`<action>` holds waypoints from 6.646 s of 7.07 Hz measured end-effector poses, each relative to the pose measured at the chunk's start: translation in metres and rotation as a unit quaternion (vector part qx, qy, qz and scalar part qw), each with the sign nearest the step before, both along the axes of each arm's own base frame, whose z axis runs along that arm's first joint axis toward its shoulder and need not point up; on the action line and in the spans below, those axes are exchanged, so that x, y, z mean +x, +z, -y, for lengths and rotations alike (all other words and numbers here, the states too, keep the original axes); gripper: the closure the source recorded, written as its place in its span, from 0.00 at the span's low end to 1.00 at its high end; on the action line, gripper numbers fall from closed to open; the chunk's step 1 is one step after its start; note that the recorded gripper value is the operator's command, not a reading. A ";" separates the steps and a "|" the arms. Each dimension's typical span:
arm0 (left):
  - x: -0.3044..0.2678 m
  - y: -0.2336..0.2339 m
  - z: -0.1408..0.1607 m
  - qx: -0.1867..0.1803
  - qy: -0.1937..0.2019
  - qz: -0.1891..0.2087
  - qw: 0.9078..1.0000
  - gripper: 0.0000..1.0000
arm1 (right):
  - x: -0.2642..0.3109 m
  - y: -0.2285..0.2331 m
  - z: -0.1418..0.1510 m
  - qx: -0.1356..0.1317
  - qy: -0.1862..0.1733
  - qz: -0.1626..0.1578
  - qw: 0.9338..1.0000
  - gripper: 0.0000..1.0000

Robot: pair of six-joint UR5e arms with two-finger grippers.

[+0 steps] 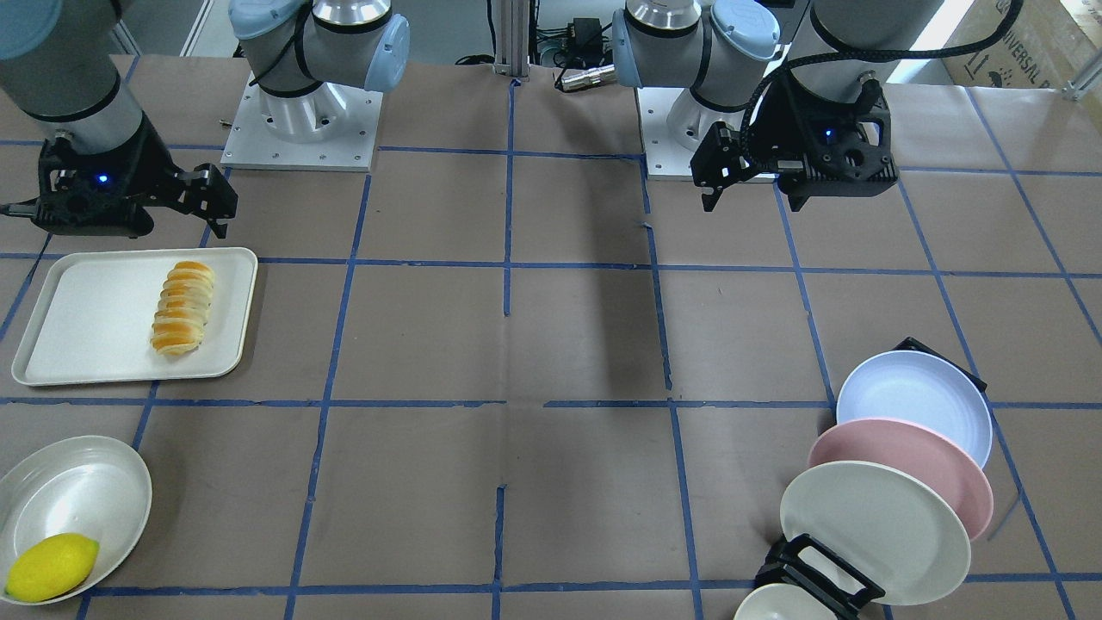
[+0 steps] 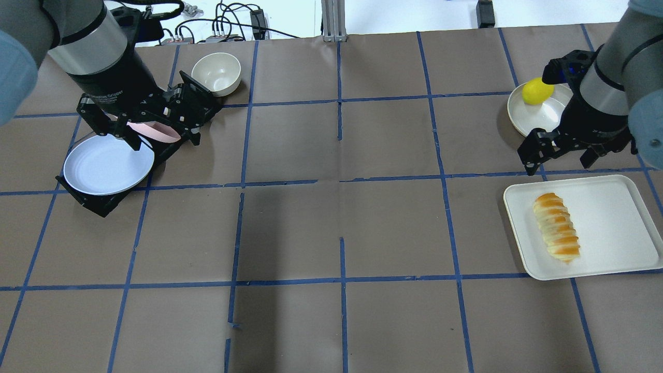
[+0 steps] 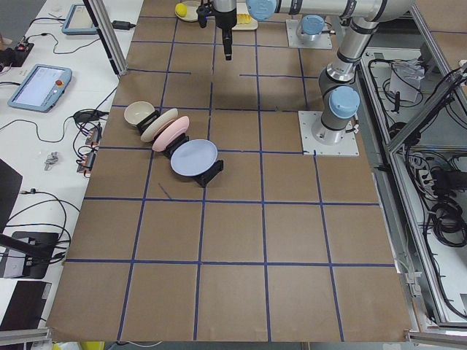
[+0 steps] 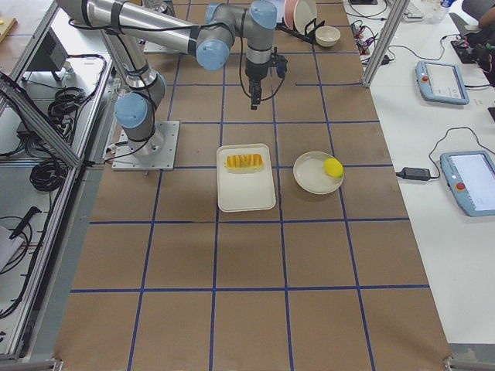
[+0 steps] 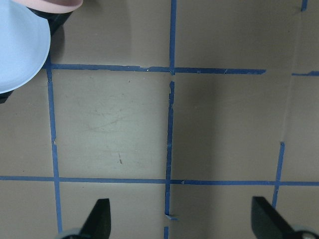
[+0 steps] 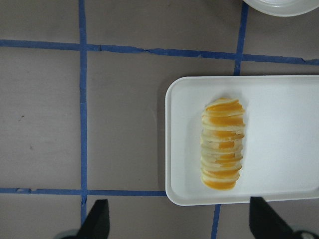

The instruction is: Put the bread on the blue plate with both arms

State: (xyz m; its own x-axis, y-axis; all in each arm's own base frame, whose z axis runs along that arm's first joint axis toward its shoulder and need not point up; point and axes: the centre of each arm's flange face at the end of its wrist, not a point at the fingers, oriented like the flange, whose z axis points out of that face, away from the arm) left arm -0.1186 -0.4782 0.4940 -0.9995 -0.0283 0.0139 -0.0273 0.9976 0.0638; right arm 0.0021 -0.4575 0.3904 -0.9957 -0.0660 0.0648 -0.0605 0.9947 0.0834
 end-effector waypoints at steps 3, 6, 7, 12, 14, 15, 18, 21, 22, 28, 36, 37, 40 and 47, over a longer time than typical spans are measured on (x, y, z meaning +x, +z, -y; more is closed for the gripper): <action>0.060 0.001 0.009 -0.003 -0.057 -0.005 0.998 0.00 | -0.055 -0.071 -0.023 -0.001 -0.026 -0.007 1.000 0.04; 0.177 -0.015 0.022 0.003 -0.128 -0.024 0.991 0.00 | -0.070 -0.139 -0.033 0.011 -0.041 -0.012 0.999 0.01; 0.215 -0.027 0.025 0.008 -0.139 -0.035 0.990 0.00 | -0.083 -0.161 -0.028 0.020 -0.052 -0.008 0.998 0.01; 0.333 -0.110 0.070 0.002 -0.168 -0.066 0.984 0.00 | -0.101 -0.196 -0.019 0.022 -0.067 -0.001 0.997 0.02; 0.389 -0.156 0.107 -0.006 -0.159 -0.095 0.983 0.00 | -0.100 -0.201 -0.018 0.026 -0.068 0.004 0.997 0.05; 0.406 -0.175 0.128 -0.005 -0.159 -0.102 0.982 0.00 | -0.099 -0.203 -0.019 0.026 -0.068 0.007 0.997 0.06; 0.427 -0.242 0.159 0.013 -0.156 -0.121 0.980 0.13 | -0.097 -0.206 -0.020 0.023 -0.069 0.014 0.997 0.74; 0.432 -0.273 0.163 0.029 -0.135 -0.126 0.982 0.73 | -0.098 -0.214 -0.014 0.014 -0.057 0.017 0.998 0.86; 0.432 -0.275 0.163 0.032 -0.130 -0.127 0.983 0.82 | -0.098 -0.212 -0.013 0.008 -0.052 0.018 0.998 0.86; 0.426 -0.249 0.162 0.034 -0.111 -0.123 0.986 0.87 | -0.078 -0.093 -0.006 -0.027 -0.033 0.005 0.999 0.87; 0.353 -0.126 0.121 0.069 -0.090 -0.105 0.988 0.87 | -0.004 0.070 0.022 -0.035 -0.002 -0.009 0.999 0.91; 0.335 -0.112 0.108 0.078 -0.081 -0.107 0.988 0.87 | 0.006 0.074 0.021 -0.041 0.005 -0.003 0.999 0.91; 0.226 -0.103 0.063 0.101 -0.064 -0.108 0.987 0.87 | 0.021 0.072 0.021 -0.046 0.011 0.021 0.999 0.90; -0.018 -0.194 0.106 0.028 -0.103 -0.181 0.978 0.87 | 0.052 0.067 0.019 -0.043 0.037 0.043 0.997 0.90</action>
State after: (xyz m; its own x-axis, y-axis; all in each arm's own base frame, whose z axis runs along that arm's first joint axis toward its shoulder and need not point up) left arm -0.1362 -0.5839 0.3003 -0.9141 0.1632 0.3713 0.2091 0.9741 0.0867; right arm 0.0536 -0.4762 0.4578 -0.9904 -0.1377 -0.0124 -0.1375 0.9904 -0.0106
